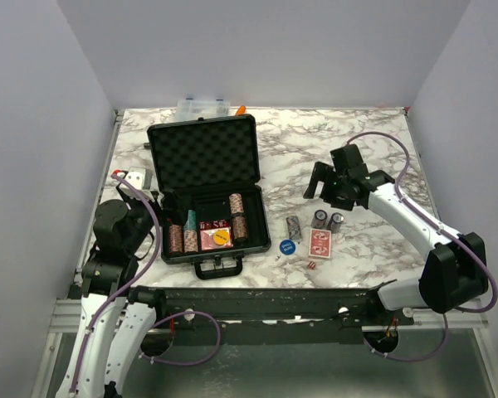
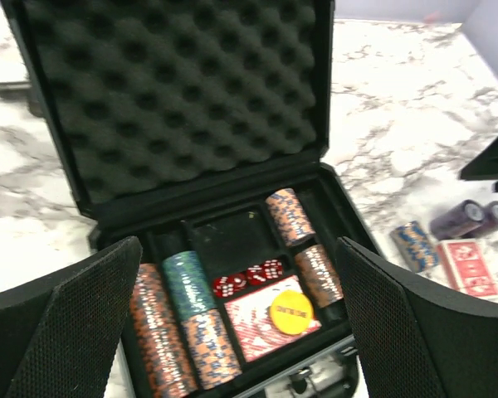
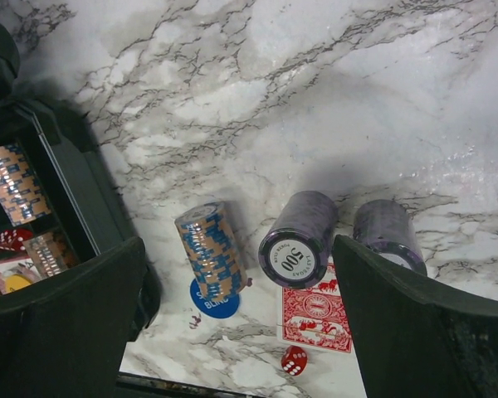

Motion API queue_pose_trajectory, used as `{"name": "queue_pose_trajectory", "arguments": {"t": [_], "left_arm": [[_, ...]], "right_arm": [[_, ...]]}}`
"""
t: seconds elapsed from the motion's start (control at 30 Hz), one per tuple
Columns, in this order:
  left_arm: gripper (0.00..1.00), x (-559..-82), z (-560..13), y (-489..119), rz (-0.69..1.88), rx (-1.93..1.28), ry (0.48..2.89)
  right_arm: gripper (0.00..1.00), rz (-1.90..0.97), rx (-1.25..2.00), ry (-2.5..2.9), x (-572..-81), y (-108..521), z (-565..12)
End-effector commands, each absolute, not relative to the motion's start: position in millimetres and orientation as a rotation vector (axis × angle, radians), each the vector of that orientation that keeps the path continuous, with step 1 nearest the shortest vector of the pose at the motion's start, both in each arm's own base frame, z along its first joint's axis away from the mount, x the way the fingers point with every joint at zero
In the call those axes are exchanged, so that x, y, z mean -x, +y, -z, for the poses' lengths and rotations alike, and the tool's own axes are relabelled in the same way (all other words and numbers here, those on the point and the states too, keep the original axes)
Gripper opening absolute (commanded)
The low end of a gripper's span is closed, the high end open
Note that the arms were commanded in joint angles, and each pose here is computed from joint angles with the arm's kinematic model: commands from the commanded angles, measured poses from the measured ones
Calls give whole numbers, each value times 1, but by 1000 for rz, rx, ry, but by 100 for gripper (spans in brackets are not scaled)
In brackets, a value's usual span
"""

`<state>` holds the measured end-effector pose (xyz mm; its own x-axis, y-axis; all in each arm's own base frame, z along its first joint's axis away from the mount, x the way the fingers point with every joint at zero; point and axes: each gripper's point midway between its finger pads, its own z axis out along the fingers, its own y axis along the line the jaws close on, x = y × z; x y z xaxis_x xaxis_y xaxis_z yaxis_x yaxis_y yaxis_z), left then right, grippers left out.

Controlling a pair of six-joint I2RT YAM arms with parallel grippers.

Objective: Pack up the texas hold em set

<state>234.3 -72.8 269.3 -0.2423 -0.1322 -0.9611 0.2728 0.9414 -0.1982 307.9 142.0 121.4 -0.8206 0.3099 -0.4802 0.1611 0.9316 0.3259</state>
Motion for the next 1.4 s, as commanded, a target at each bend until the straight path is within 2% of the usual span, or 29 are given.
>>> {"name": "queue_pose_trajectory", "arguments": {"t": [0.0, 0.17, 0.3, 0.57, 0.67, 1.07, 1.37], "left_arm": [[98, -228, -272, -95, 561, -73, 1784], [98, -229, -271, -93, 548, -63, 1787], [98, -229, -270, -92, 547, -59, 1788], [98, -229, -271, -91, 542, -56, 1783], [98, -229, -271, -91, 541, -55, 1783], [97, -228, -271, -91, 540, -56, 1782], [97, -228, -271, -91, 541, -56, 1784]], "right_arm": [[96, -247, -297, 2586, -295, 137, -107], [96, -199, -285, 2596, -291, 138, -103], [86, -175, -273, 2604, -289, 140, -101], [84, -98, -270, 2625, -286, 138, -90], [79, -106, -255, 2635, -284, 142, -87], [79, -11, -257, 2627, -281, 133, -87], [77, -45, -242, 2657, -275, 138, -73]]}}
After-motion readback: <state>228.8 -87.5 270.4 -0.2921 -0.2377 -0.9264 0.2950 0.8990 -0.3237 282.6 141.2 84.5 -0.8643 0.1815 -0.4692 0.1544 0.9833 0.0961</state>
